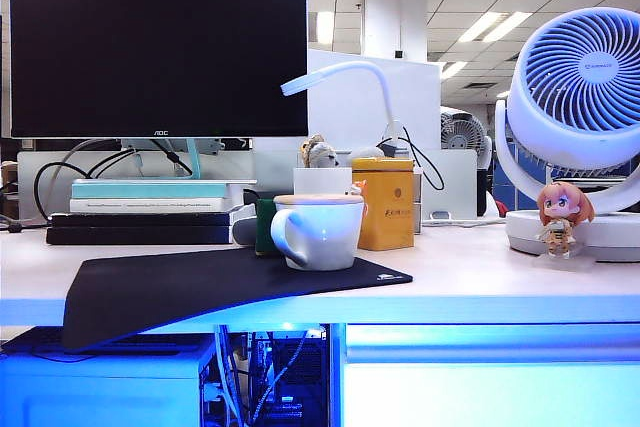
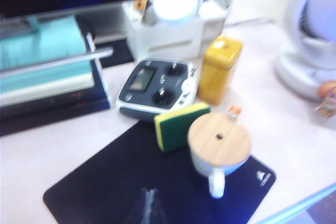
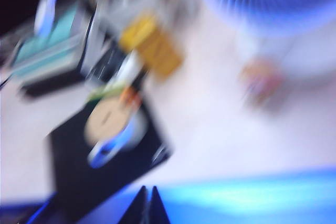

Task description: Open the drawer, place the cleaning sponge inside, then close the drawer.

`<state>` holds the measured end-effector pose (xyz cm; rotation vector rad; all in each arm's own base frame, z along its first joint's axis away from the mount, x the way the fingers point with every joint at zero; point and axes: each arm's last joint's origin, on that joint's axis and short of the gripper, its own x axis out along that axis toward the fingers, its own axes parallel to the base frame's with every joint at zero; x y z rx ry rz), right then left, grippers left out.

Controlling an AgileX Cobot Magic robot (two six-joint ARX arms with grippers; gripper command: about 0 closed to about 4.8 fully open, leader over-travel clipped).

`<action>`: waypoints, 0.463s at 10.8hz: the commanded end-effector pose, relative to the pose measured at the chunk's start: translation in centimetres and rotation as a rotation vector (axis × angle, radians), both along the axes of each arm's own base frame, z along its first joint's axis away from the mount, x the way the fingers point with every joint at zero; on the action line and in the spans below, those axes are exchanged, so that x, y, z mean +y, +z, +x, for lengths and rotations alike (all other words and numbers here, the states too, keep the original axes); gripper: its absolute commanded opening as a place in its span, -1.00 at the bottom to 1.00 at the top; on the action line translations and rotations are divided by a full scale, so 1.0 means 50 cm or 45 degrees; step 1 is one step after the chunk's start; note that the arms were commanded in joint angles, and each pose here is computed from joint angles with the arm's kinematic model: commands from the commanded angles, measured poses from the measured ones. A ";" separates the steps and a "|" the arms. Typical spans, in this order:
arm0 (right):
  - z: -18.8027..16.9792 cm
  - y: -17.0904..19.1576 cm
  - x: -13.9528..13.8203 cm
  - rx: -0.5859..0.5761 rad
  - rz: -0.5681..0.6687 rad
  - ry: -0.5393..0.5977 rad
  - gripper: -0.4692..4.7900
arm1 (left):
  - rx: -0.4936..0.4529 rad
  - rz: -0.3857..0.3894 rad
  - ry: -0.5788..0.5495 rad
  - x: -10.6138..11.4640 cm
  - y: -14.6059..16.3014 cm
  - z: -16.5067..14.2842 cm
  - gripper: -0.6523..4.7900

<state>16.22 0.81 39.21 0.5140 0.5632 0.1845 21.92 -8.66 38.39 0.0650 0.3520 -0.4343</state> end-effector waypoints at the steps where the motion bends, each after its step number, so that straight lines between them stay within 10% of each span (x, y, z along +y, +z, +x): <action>1: 0.043 -0.057 0.012 0.209 0.220 0.225 -0.83 | -0.051 0.002 -0.063 -0.019 0.010 -0.008 -0.78; 5: 0.087 -0.146 0.015 0.270 0.301 0.312 -0.83 | -0.044 -0.015 -0.114 -0.021 0.010 -0.009 -0.78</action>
